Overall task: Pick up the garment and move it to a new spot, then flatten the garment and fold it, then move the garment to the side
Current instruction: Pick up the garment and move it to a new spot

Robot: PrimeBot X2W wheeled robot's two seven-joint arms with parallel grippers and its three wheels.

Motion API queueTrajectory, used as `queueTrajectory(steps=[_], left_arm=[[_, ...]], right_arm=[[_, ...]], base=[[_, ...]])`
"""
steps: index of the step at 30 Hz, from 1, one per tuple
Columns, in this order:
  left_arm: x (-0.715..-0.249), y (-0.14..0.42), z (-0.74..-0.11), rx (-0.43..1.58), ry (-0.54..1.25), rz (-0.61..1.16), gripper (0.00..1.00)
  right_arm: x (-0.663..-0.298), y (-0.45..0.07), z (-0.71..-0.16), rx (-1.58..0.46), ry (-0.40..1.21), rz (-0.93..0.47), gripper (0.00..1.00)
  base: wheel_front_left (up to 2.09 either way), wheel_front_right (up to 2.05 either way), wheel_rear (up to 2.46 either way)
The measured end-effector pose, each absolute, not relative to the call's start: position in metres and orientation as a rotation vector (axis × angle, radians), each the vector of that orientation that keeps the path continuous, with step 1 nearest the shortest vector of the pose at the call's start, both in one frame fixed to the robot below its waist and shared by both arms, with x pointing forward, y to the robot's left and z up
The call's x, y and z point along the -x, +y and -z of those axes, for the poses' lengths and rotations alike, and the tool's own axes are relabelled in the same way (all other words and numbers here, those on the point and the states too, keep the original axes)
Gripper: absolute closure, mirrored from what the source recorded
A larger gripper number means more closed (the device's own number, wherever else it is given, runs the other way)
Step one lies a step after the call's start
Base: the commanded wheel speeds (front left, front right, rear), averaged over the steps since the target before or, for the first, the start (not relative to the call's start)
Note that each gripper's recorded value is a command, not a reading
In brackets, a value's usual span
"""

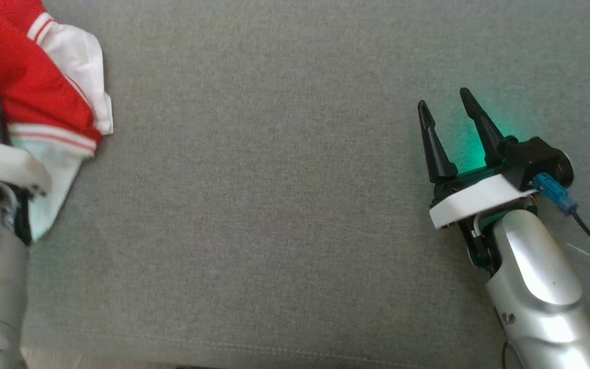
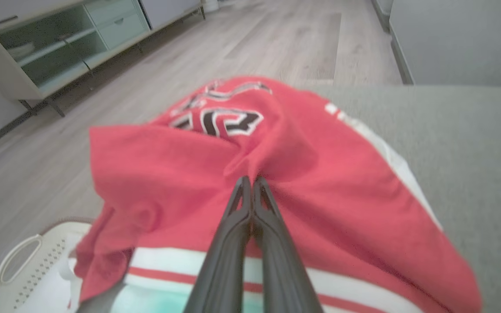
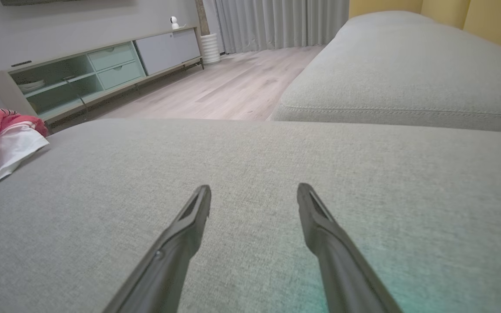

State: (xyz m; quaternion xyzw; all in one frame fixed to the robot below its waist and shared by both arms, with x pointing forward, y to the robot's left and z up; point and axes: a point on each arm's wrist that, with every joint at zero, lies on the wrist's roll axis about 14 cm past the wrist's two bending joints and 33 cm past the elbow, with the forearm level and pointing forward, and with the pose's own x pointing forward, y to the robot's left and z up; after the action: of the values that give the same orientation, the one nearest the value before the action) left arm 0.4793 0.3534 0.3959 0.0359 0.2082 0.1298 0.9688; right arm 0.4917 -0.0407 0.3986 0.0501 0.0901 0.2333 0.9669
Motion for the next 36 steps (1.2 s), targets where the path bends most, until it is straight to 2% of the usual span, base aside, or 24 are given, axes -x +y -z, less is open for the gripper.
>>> queueTrajectory(steps=[6, 14, 17, 18, 22, 28, 31, 32, 33, 34, 36], left_arm=[[-0.526, 0.342, -0.525, -0.178, 0.051, -0.179, 1.00], [-0.534, 0.245, -0.635, -0.240, -0.273, 0.078, 1.00], [-0.536, 0.186, -0.654, -0.205, -0.349, 0.216, 1.00], [-0.536, 0.186, -0.654, -0.205, -0.349, 0.216, 1.00], [-0.528, 0.089, -0.662, -0.087, -0.402, 0.434, 1.00], [-0.494, -0.041, -0.666, 0.097, -0.415, 0.727, 1.00], [-0.475, -0.086, -0.661, 0.160, -0.390, 0.830, 1.00], [-0.472, -0.095, -0.653, 0.171, -0.367, 0.848, 0.85], [-0.470, -0.101, -0.640, 0.175, -0.330, 0.858, 0.54], [-0.469, -0.104, -0.625, 0.184, -0.286, 0.859, 0.00], [-0.466, -0.103, -0.593, 0.183, -0.200, 0.843, 0.00]], right_arm=[[-0.482, -0.047, -0.425, -0.109, 0.138, -0.446, 0.00], [-0.451, -0.062, -0.452, -0.134, 0.104, -0.397, 0.00], [-0.444, -0.078, -0.464, -0.128, 0.077, -0.359, 0.00], [-0.444, -0.078, -0.464, -0.128, 0.077, -0.359, 0.00], [-0.434, -0.104, -0.476, -0.119, 0.047, -0.295, 0.00], [-0.412, -0.143, -0.483, -0.123, 0.032, -0.187, 0.00], [-0.404, -0.161, -0.485, -0.122, 0.026, -0.136, 0.00], [-0.401, -0.166, -0.486, -0.123, 0.025, -0.121, 0.00], [-0.399, -0.171, -0.486, -0.123, 0.025, -0.108, 0.00], [-0.398, -0.174, -0.486, -0.125, 0.024, -0.097, 0.00], [-0.396, -0.179, -0.486, -0.126, 0.024, -0.083, 0.00]], base=[[0.00, 0.00, 0.00], [0.00, 0.00, 0.00], [0.00, 0.00, 0.00], [0.00, 0.00, 0.00], [0.00, 0.00, 0.00], [0.00, 0.00, 0.00], [0.00, 0.00, 0.00], [0.00, 0.00, 0.00], [0.00, 0.00, 0.00], [0.00, 0.00, 0.00], [0.00, 0.00, 0.00]])
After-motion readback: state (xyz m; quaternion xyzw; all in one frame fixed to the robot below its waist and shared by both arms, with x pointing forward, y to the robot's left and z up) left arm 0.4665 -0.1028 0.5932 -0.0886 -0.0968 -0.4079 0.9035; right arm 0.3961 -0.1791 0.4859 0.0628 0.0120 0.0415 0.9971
